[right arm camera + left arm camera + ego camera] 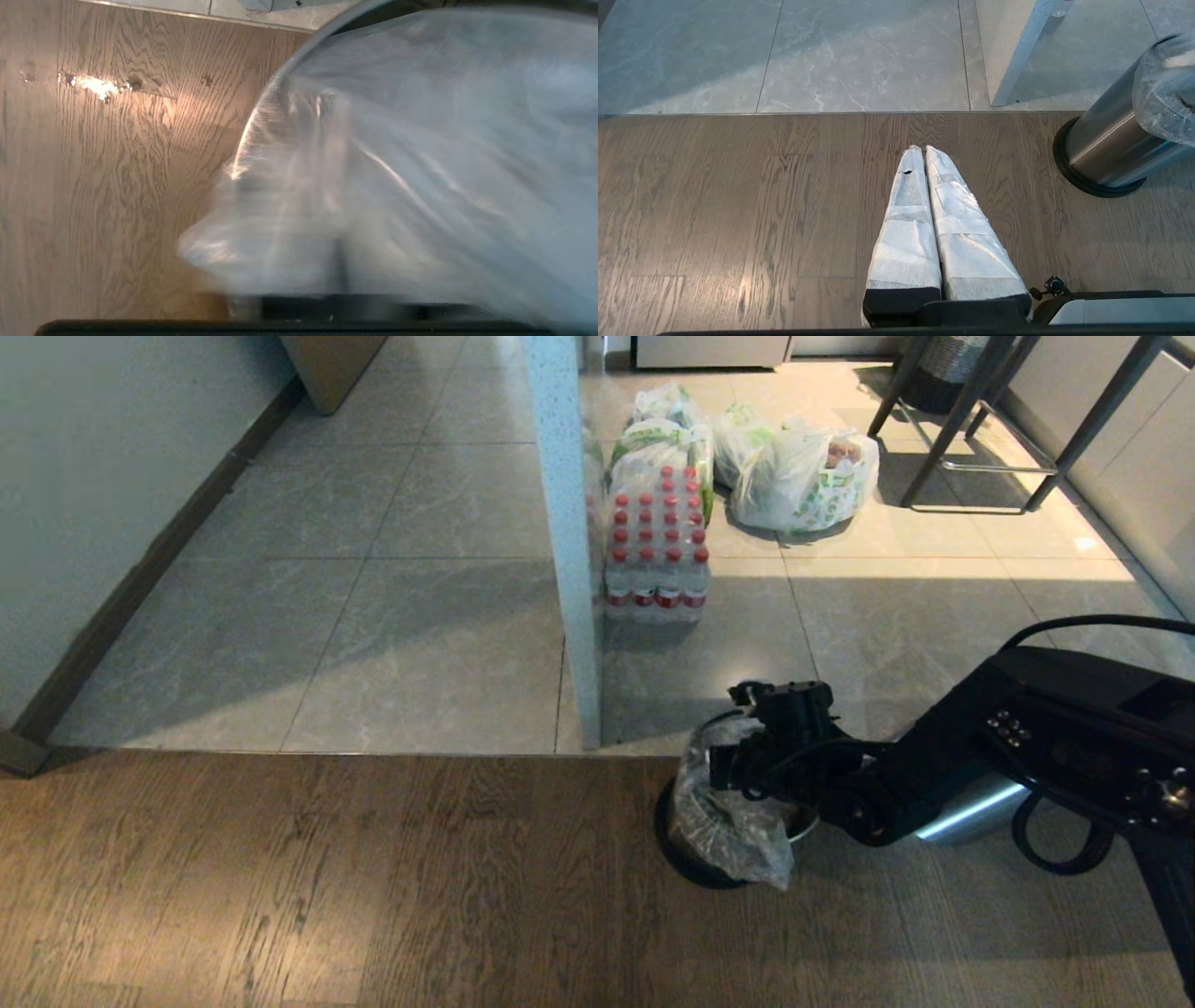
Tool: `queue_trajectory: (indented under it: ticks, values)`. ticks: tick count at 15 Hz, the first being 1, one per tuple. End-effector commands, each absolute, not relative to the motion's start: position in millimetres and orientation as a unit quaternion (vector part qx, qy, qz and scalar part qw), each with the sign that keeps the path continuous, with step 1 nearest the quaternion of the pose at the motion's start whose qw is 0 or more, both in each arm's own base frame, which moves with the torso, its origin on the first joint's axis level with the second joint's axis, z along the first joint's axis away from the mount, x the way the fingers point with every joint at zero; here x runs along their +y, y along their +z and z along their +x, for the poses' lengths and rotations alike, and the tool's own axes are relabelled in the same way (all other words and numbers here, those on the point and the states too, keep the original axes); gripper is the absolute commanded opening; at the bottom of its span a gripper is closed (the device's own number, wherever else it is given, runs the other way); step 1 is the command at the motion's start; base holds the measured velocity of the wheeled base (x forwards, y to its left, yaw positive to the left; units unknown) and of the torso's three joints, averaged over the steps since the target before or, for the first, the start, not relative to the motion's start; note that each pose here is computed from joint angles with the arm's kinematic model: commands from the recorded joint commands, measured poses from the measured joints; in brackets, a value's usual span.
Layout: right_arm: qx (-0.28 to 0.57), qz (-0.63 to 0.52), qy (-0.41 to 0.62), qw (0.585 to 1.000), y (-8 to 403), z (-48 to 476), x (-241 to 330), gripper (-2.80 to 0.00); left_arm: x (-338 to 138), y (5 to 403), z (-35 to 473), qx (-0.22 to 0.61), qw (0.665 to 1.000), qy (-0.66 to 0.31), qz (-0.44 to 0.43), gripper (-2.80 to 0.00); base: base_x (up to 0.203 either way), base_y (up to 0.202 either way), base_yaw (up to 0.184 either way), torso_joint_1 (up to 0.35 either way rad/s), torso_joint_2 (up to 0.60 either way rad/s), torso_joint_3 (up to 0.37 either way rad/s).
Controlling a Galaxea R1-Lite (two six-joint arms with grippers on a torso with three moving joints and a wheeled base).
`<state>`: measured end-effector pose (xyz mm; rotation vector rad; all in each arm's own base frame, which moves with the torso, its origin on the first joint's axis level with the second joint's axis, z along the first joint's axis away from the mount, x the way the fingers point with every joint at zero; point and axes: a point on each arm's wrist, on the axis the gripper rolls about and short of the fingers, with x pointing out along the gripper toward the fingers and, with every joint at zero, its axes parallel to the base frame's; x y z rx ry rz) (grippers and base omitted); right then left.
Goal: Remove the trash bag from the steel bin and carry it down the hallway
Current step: Pick up the trash bag
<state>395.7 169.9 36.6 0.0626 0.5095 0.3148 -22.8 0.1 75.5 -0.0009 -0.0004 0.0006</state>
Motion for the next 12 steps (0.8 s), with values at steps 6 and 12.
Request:
queue_trajectory:
  ticks: [6, 12]
  values:
    - [0.226, 0.043, 0.158, 0.96, 77.4, 379.7, 160.7, -2.8, 0.1, 75.1, -22.7, 0.001, 1.0, 0.001, -0.001, -2.8, 0.0, 0.0, 0.0, 0.0, 0.0, 0.0]
    - [0.168, 0.065, 0.167, 0.969, 176.3, 323.2, 132.5, -2.8, 0.1, 75.1, -22.7, 0.001, 1.0, 0.001, -0.001, -2.8, 0.0, 0.0, 0.0, 0.0, 0.0, 0.0]
